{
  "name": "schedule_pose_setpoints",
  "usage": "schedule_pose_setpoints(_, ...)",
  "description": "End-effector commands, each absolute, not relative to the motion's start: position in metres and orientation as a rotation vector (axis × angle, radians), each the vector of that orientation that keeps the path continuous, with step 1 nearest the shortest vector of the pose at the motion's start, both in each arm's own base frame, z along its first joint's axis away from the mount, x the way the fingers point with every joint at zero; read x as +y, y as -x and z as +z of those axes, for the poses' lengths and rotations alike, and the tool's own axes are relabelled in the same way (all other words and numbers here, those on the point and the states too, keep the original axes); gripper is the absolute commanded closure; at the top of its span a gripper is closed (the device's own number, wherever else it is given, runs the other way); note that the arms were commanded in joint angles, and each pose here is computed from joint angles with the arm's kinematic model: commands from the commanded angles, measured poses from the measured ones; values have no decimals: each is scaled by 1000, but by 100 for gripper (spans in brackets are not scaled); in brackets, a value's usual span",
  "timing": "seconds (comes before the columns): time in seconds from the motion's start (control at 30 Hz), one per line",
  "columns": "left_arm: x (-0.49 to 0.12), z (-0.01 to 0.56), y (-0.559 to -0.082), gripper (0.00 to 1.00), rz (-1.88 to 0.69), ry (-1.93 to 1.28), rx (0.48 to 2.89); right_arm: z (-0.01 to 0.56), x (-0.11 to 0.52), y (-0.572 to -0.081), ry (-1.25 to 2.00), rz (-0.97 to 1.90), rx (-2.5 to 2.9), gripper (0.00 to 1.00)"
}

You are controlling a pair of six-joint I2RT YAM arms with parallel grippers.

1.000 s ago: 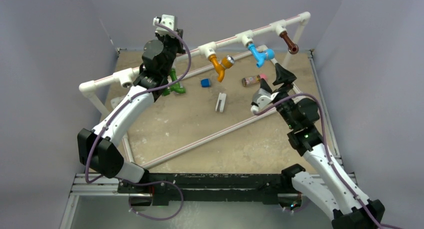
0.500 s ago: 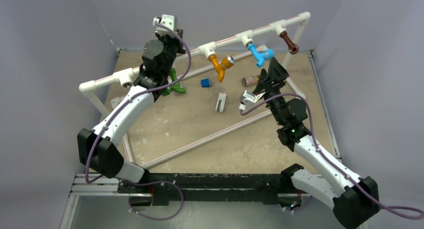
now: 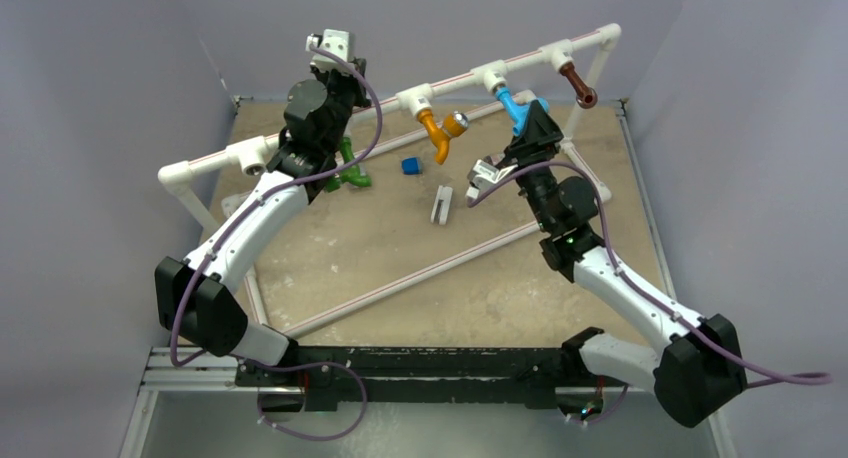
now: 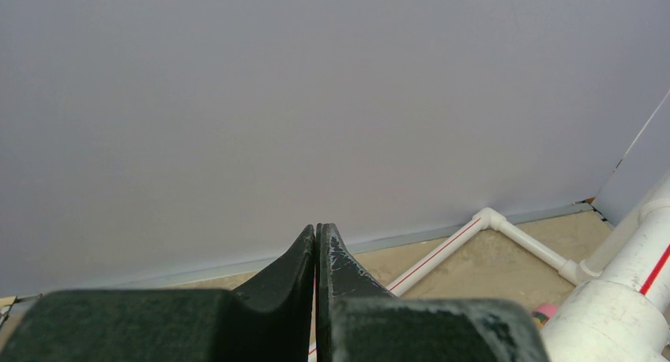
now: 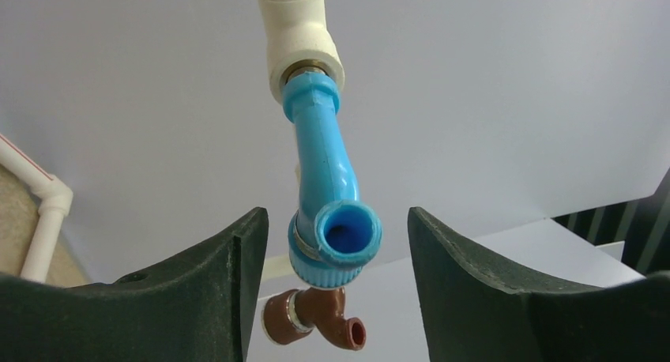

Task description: Install the water faucets

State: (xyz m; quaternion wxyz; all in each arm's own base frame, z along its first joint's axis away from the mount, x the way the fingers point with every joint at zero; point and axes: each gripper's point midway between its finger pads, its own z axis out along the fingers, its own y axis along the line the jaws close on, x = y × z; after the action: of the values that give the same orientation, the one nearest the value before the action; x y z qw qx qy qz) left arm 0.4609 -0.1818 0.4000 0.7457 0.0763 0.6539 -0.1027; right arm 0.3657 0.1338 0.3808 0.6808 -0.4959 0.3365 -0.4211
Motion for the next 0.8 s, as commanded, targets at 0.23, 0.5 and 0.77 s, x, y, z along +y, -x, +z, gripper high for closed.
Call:
schedule_pose_setpoints(0.23,-204,227,-435,100,-149,-473,1910,422,133,-371,985,-927,743,55)
schedule_pose_setpoints(0.5,-205,228,-435,100,-152,-475,1909,409,129,-373,949,-876,808,85)
schedule_pose_setpoints(0.77,-205,226,-435,100,-151,-476,1915,400,139,-366,848,-619,887,100)
